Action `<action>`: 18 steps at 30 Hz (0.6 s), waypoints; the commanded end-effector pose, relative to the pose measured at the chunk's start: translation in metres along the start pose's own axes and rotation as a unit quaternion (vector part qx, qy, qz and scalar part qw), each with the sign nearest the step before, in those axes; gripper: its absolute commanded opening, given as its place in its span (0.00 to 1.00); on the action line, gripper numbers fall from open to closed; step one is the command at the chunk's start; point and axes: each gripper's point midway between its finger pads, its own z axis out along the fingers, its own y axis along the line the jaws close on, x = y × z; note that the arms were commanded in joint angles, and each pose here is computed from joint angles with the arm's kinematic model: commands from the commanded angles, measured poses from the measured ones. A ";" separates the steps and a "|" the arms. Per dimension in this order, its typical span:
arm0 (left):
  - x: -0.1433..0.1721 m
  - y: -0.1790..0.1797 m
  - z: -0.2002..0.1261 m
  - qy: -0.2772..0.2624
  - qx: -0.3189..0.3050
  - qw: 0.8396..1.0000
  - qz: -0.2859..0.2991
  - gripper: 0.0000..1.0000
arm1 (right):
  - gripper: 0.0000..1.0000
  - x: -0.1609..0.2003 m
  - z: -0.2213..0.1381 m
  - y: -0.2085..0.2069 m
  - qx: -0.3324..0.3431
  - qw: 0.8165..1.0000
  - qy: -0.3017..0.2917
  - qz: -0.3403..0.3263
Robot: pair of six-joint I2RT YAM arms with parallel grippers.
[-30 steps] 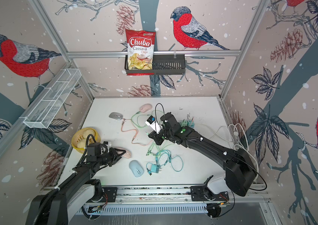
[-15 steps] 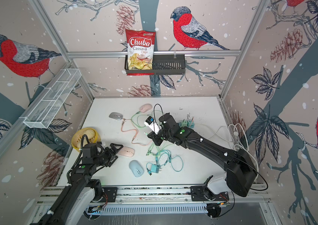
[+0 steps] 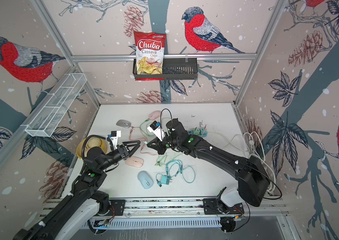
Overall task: Unplug the wireless mouse
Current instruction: Place the mouse at the center of the board, then place the power cord at the center of the board.
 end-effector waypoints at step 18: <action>-0.053 -0.027 0.012 -0.091 -0.121 0.961 0.230 0.73 | 0.63 0.026 -0.158 -0.084 0.351 0.920 -0.111 0.132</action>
